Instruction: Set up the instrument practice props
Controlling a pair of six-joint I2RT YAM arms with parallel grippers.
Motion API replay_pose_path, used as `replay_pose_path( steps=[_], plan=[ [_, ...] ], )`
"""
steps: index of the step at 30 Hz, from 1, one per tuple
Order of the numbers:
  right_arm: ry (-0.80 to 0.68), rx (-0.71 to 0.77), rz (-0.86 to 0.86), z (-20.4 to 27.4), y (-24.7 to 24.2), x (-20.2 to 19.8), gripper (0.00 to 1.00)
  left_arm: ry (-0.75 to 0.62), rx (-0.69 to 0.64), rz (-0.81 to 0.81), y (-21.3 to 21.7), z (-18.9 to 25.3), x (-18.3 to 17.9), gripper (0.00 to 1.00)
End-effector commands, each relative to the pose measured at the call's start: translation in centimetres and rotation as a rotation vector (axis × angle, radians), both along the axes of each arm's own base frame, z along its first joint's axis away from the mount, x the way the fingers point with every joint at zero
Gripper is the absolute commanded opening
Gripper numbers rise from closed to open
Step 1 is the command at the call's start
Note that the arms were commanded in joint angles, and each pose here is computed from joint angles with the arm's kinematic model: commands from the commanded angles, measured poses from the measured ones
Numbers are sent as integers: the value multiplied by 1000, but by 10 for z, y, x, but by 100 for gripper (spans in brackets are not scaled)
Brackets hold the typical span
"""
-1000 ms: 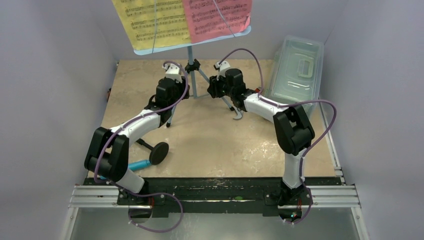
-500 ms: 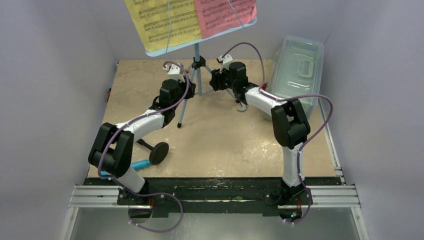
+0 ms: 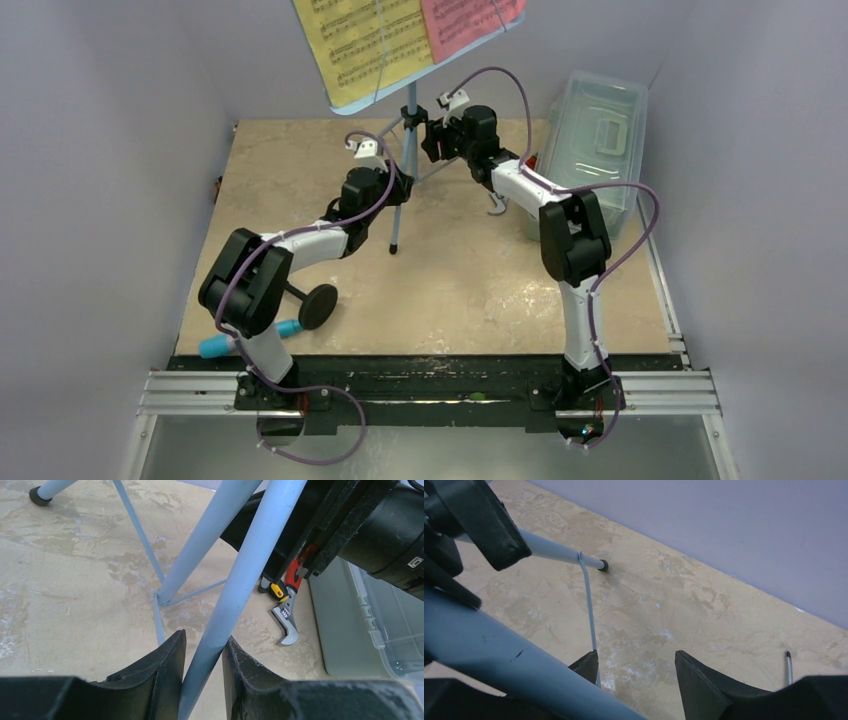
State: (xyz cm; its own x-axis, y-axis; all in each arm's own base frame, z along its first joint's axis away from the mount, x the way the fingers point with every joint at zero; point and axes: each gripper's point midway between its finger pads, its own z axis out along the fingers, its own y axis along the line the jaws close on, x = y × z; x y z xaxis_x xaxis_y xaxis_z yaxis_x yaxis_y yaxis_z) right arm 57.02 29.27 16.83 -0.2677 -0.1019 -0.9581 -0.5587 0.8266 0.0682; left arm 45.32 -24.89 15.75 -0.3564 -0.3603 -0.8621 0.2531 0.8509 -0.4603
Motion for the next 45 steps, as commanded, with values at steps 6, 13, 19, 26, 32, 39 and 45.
replay_pose_path(
  steps=[6, 13, 19, 26, 32, 39, 45],
  plan=[
    [-25, 41, -36, 19, 7, 27, 68, 12, -162, -123, -51, 6, -10, 31],
    [2, 82, -164, 29, -18, 24, 94, 26, -215, -164, -76, 1, -4, 30],
    [42, 64, -226, 45, -37, 14, 98, 43, -243, -182, -92, -4, -2, 30],
    [100, 25, -269, 47, -62, -13, 98, 59, -280, -196, -107, -10, -2, 36],
    [204, 10, -442, 29, -109, -49, 98, 91, -302, -208, -117, -20, 0, 44],
    [259, 35, -560, 21, -146, -105, 98, 130, -266, -215, -112, -15, -10, 62],
    [279, 5, -614, 14, -173, -152, 97, 208, -113, -204, -73, 2, -45, 99]
  ],
)
